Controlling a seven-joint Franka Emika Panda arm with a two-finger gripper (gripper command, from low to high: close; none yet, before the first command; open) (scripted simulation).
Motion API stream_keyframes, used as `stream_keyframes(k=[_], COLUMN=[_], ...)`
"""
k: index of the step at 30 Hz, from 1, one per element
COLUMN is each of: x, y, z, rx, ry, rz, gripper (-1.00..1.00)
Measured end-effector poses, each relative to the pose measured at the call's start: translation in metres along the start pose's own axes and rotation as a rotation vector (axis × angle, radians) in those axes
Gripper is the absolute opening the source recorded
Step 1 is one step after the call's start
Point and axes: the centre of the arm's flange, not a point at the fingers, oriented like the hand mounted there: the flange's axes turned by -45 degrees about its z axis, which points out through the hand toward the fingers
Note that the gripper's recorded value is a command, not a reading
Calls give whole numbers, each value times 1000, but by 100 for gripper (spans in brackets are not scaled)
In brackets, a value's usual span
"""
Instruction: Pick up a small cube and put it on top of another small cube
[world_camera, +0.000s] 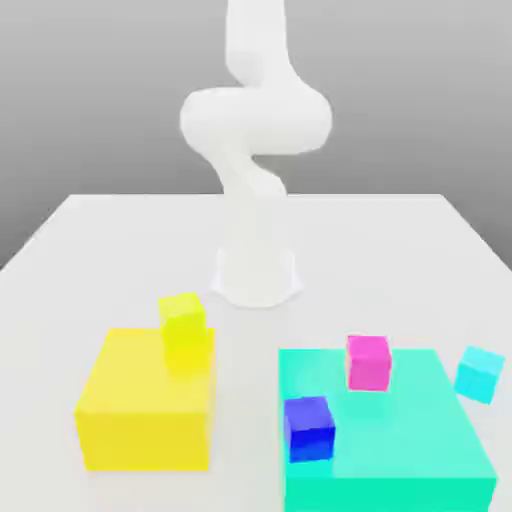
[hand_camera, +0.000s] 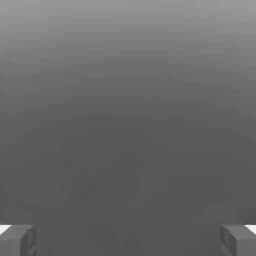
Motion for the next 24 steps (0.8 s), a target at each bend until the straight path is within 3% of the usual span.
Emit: stream_keyframes(k=[6, 13, 24], x=[-35, -128, -345], y=[-91, -193, -319], z=[121, 226, 287], rx=[24, 106, 351], ry=[-177, -362, -626], rz=[-211, -463, -841], gripper=[0, 0, 0])
